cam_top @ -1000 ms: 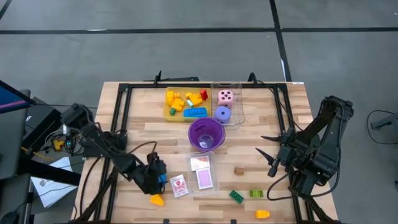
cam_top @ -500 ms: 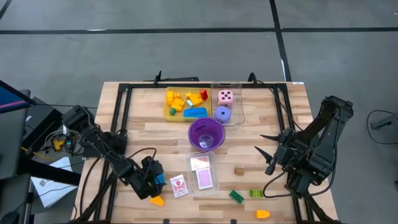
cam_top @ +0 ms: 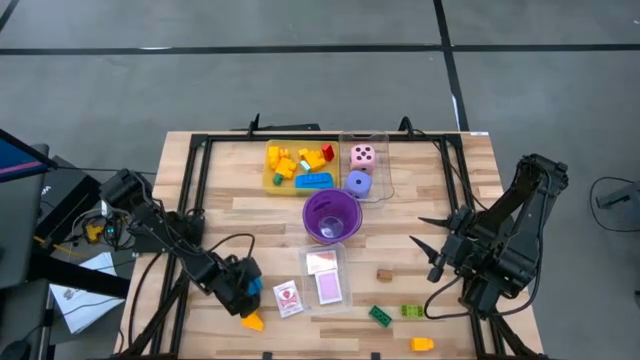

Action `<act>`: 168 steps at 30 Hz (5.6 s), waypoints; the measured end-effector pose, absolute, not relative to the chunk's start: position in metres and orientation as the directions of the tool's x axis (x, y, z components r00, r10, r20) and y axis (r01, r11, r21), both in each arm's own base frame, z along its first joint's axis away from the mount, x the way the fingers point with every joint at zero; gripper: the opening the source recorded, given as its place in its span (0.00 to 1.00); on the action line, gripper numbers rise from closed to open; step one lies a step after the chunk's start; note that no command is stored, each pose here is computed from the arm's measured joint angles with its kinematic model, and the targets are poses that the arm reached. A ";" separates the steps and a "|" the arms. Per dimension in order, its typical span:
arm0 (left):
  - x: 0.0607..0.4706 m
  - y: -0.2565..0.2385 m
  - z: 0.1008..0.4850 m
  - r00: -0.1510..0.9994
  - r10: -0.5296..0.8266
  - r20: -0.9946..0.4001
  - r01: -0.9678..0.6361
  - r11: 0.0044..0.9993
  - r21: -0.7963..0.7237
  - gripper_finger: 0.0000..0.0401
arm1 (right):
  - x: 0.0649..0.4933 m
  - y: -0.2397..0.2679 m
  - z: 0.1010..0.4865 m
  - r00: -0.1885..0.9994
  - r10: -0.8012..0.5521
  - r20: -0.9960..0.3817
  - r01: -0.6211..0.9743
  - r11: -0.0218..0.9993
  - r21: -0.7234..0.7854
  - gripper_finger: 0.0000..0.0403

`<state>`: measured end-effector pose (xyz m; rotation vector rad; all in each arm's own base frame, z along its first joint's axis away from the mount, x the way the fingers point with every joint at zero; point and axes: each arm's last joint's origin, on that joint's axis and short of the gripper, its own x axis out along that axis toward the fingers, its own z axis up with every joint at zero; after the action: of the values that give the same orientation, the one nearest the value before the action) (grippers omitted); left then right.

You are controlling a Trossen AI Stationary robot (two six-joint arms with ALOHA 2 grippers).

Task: Pick & Place Toys
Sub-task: Put the blue game piece into the yellow bin

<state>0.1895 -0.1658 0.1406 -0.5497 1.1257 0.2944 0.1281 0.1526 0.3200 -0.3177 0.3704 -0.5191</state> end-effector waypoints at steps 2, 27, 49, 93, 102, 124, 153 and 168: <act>0.188 -0.166 0.140 0.396 -0.062 -0.916 -0.513 0.813 -0.276 0.92 | 0.128 0.153 0.320 0.805 -0.533 -0.261 0.420 0.823 -0.383 0.54; 0.187 -0.162 0.140 0.418 0.020 -0.908 -0.504 0.837 -0.214 0.86 | 0.128 0.153 0.319 0.799 -0.531 -0.283 0.415 0.827 -0.380 0.54; 0.195 -0.152 0.140 0.416 0.041 -0.909 -0.543 0.813 -0.212 0.37 | 0.128 0.153 0.319 0.791 -0.527 -0.309 0.410 0.833 -0.372 0.54; 0.204 -0.071 0.225 0.710 0.212 -0.671 -0.399 0.907 -0.135 0.04 | 0.127 0.153 0.318 0.784 -0.525 -0.332 0.397 0.835 -0.381 0.54; 0.217 -0.085 0.186 0.724 0.168 -0.669 -0.387 0.902 -0.193 0.31 | 0.127 0.153 0.316 0.782 -0.527 -0.332 0.395 0.832 -0.390 0.54; 0.250 -0.091 0.123 0.688 0.277 -0.671 -0.460 0.882 -0.106 0.88 | 0.127 0.153 0.315 0.778 -0.527 -0.342 0.392 0.832 -0.392 0.54; 0.260 -0.060 0.125 0.660 0.414 -0.627 -0.589 0.803 -0.089 0.74 | 0.126 0.153 0.314 0.761 -0.523 -0.383 0.381 0.839 -0.388 0.54; 0.263 -0.056 0.121 0.652 0.433 -0.623 -0.592 0.804 -0.061 0.74 | 0.126 0.153 0.314 0.761 -0.522 -0.384 0.381 0.840 -0.386 0.54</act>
<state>0.2631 -0.0561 0.1206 -0.2704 0.6312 0.5898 0.1263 0.1528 0.3136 -0.2947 0.5021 -0.4994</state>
